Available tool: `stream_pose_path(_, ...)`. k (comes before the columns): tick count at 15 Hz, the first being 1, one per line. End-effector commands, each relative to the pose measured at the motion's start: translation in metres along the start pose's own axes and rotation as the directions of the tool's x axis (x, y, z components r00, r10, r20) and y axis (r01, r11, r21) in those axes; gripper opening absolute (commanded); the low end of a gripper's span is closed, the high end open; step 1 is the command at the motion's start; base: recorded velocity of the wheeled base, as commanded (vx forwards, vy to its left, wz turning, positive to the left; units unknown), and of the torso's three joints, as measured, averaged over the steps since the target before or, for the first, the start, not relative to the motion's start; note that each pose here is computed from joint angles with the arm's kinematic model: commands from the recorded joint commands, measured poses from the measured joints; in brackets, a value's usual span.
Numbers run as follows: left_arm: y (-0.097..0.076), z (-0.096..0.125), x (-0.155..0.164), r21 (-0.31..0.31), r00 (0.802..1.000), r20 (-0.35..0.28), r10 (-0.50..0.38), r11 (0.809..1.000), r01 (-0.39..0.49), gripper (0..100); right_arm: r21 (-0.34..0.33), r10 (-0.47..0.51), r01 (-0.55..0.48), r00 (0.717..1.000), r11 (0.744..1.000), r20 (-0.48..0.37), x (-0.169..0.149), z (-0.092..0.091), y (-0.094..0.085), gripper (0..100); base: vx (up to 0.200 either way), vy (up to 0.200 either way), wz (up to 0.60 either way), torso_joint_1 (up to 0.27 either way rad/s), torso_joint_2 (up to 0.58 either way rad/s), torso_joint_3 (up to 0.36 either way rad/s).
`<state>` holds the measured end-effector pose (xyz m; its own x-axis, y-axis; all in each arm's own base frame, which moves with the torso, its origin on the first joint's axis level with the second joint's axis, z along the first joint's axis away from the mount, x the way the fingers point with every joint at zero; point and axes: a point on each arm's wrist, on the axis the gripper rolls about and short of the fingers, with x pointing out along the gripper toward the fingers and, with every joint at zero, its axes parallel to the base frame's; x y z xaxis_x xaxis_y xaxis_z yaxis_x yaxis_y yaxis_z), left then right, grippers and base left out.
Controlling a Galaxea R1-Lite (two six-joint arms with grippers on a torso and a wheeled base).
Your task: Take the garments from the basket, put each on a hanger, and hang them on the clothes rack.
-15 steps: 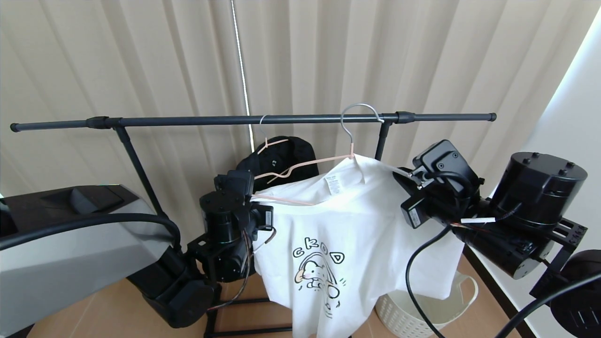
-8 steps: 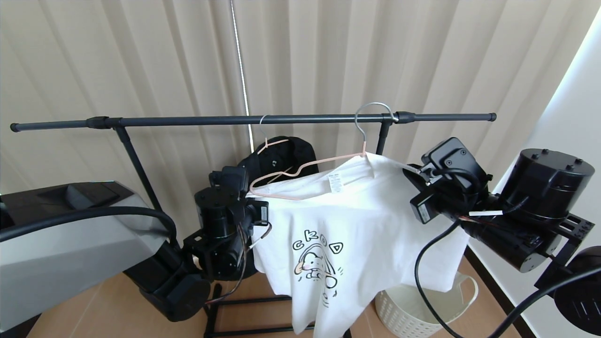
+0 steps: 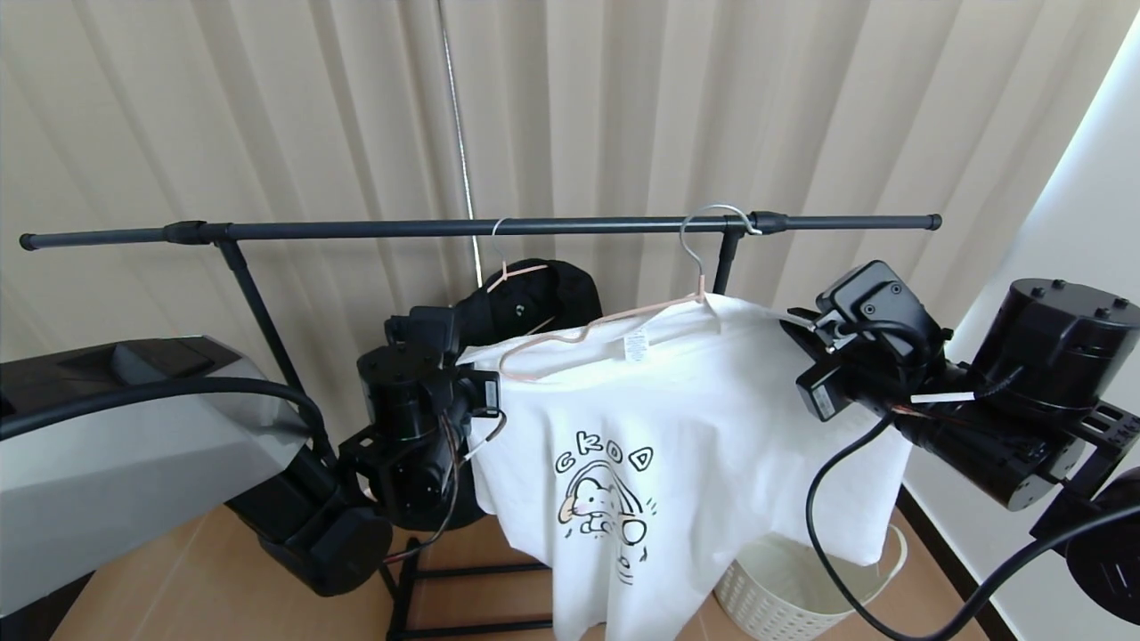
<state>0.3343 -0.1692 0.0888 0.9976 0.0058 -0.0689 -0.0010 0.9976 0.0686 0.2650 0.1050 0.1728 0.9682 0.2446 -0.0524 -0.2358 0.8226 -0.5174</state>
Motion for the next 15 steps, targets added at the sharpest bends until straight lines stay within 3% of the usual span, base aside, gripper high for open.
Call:
stream_pose_path(1, 0.001, 0.001, 0.001, 0.000, 1.000, 0.002, 0.003, 1.000, -0.003, 0, -0.014, -0.019, 0.019, 1.000, 1.000, 0.006, 0.000, 0.001, -0.004, 0, 0.000, 0.000, 0.00, 0.000, 0.00, 0.000)
stream_pose_path(4, 0.003, 0.005, -0.003, -0.003, 1.000, 0.010, -0.019, 1.000, 0.020, 0, -0.018, -0.045, 0.046, 0.998, 0.999, 0.046, 0.003, 0.000, -0.003, 0, 0.000, 0.000, 0.00, 0.000, 0.00, 0.000)
stream_pose_path(9, 0.003, 0.016, -0.017, 0.002, 0.997, 0.016, -0.076, 0.997, 0.076, 0, -0.063, -0.018, 0.019, 1.000, 0.998, 0.022, -0.002, -0.009, 0.003, 0, 0.000, 0.000, 0.00, 0.000, 0.00, 0.000)
stream_pose_path(11, 0.004, 0.021, -0.021, 0.023, 0.996, -0.009, -0.084, 0.996, 0.085, 0, -0.095, 0.010, -0.008, 1.000, 0.995, 0.021, -0.002, -0.012, 0.007, 0, 0.000, 0.000, 0.00, 0.000, 0.00, 0.000)
stream_pose_path(15, 0.002, 0.034, -0.025, 0.097, 0.994, -0.040, -0.100, 0.990, 0.103, 0, -0.097, 0.019, -0.015, 0.999, 0.995, 0.044, 0.000, -0.008, 0.015, 0, 0.000, 0.000, 0.00, 0.000, 0.00, 0.000)
